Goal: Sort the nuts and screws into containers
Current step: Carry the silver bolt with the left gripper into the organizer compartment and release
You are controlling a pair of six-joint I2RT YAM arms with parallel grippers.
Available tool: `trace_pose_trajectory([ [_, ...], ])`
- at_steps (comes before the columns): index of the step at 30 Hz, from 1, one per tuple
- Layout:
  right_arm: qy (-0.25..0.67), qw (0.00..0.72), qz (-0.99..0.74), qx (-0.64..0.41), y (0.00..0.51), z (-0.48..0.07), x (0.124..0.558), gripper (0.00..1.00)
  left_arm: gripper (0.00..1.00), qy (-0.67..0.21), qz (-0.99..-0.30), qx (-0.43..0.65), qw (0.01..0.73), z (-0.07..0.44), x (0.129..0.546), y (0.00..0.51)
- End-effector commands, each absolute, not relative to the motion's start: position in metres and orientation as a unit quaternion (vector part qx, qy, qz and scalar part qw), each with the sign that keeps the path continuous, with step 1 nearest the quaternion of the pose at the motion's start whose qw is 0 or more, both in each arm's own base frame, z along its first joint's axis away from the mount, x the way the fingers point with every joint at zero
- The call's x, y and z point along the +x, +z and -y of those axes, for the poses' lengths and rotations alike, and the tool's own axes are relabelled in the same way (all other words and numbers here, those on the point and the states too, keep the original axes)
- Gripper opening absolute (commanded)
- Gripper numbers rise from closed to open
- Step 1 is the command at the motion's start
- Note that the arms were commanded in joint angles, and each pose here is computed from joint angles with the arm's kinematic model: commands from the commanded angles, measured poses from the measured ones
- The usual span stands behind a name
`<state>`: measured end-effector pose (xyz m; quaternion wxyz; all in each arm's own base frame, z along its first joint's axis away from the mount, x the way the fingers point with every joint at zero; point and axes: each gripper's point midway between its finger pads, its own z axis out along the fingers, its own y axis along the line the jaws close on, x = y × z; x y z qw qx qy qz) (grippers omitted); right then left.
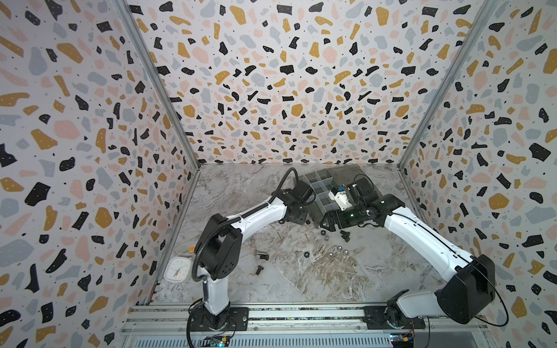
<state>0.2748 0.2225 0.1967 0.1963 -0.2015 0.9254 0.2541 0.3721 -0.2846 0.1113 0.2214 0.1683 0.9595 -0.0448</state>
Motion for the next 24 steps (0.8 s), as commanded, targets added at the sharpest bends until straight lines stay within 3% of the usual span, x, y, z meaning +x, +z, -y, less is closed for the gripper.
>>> trace_pose_trajectory([
  [1,0.248,0.219,-0.922,-0.200,0.218,-0.215,0.280,0.99,0.29,-0.027,-0.956,0.166,0.240,0.278,0.408,0.127],
  [10,0.235,0.221,-0.929,-0.182,0.219,-0.202,0.296,0.99,0.31,-0.088,-0.948,0.144,0.269,0.306,0.493,0.140],
  [24,0.229,0.210,-0.937,-0.160,0.210,-0.193,0.326,0.99,0.33,-0.176,-0.935,0.131,0.279,0.343,0.526,0.107],
])
